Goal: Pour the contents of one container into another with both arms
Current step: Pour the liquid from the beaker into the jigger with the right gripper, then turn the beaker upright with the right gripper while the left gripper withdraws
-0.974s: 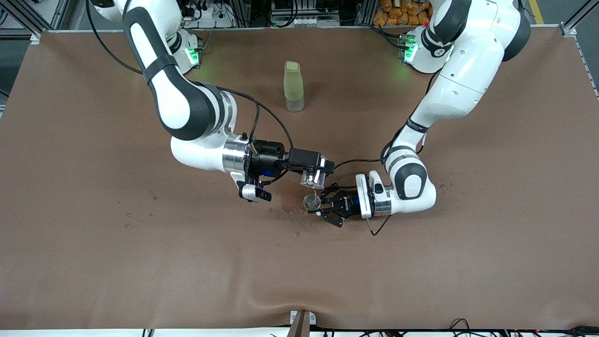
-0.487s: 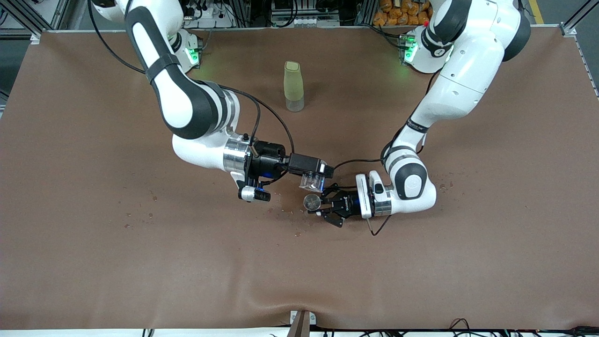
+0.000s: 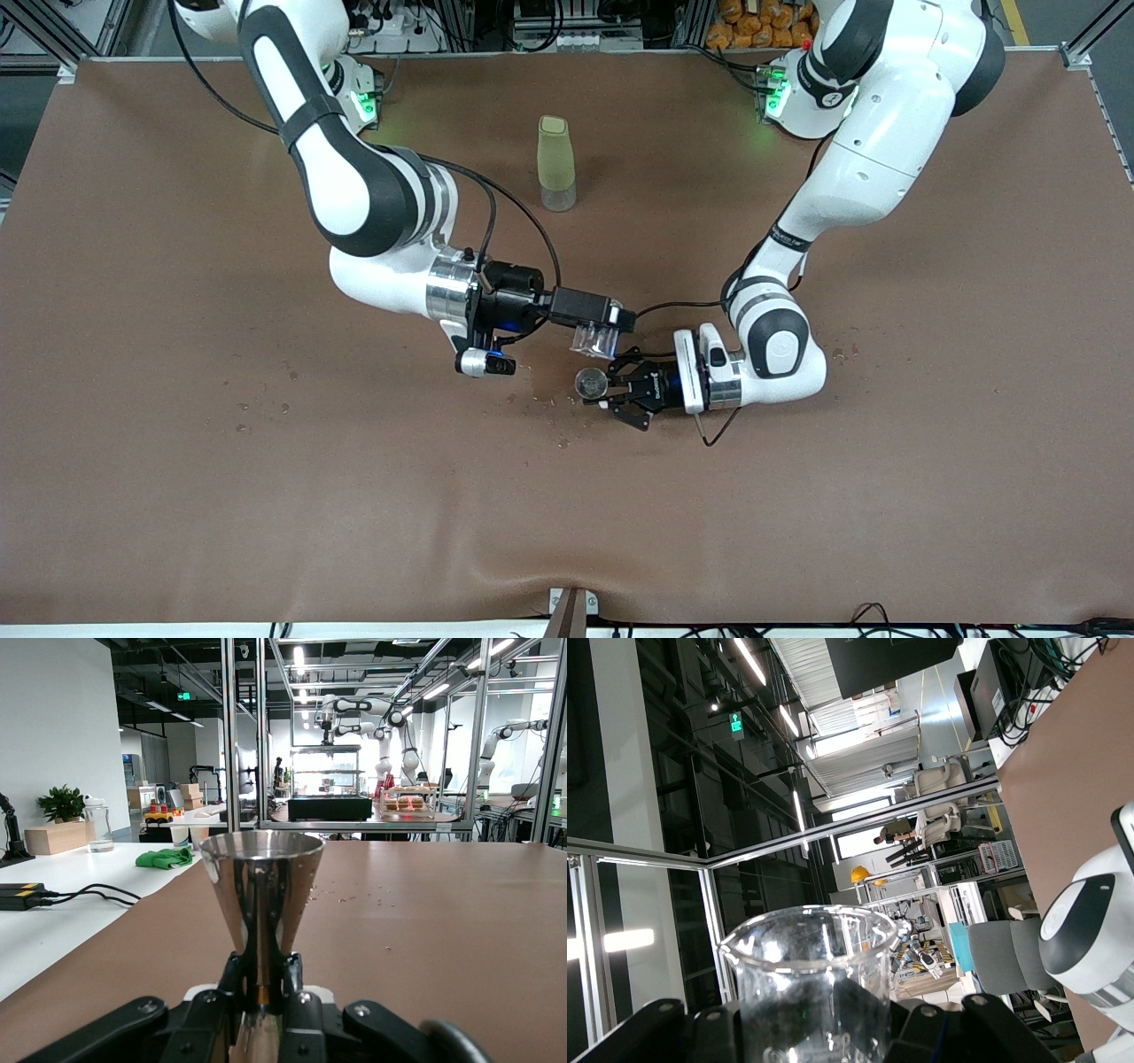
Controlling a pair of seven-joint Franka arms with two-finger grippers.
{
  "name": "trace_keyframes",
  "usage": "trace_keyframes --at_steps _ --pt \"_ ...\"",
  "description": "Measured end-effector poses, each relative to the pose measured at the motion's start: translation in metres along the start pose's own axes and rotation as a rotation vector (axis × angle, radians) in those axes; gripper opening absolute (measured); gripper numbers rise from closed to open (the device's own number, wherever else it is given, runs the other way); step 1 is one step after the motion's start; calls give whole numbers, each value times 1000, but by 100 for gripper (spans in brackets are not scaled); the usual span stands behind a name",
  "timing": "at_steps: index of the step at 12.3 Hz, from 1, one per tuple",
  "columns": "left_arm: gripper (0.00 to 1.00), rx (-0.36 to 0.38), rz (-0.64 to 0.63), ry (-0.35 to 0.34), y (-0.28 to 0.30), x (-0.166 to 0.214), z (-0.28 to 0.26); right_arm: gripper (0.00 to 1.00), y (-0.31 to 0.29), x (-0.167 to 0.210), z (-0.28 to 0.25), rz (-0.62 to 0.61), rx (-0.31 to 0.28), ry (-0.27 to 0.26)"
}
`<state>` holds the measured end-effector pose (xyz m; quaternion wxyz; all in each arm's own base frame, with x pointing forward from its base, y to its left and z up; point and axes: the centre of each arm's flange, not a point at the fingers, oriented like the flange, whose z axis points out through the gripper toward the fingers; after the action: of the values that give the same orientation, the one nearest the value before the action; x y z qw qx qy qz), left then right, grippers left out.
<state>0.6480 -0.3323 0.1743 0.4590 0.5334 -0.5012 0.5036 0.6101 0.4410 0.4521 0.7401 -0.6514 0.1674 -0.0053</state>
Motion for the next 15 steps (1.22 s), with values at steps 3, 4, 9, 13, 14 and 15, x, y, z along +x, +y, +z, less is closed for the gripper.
trace_keyframes --at_steps 3,4,9,13,14,15 --pt "20 1 0 0 -1 0 -1 15 -3 -16 -1 9 -7 -11" --pt "20 3 0 0 -1 0 -2 15 -1 -21 0 13 -13 -14" --pt "20 12 -1 5 -6 0 -10 15 6 -25 -3 -50 -26 -14" --pt "20 10 -2 28 -11 1 -20 15 13 -23 -6 -253 -43 -15" --pt "20 4 4 25 -13 0 -25 15 15 -21 -8 -303 -59 -18" --pt "20 -5 13 14 -15 -1 -32 15 17 -18 -10 -347 -82 -22"
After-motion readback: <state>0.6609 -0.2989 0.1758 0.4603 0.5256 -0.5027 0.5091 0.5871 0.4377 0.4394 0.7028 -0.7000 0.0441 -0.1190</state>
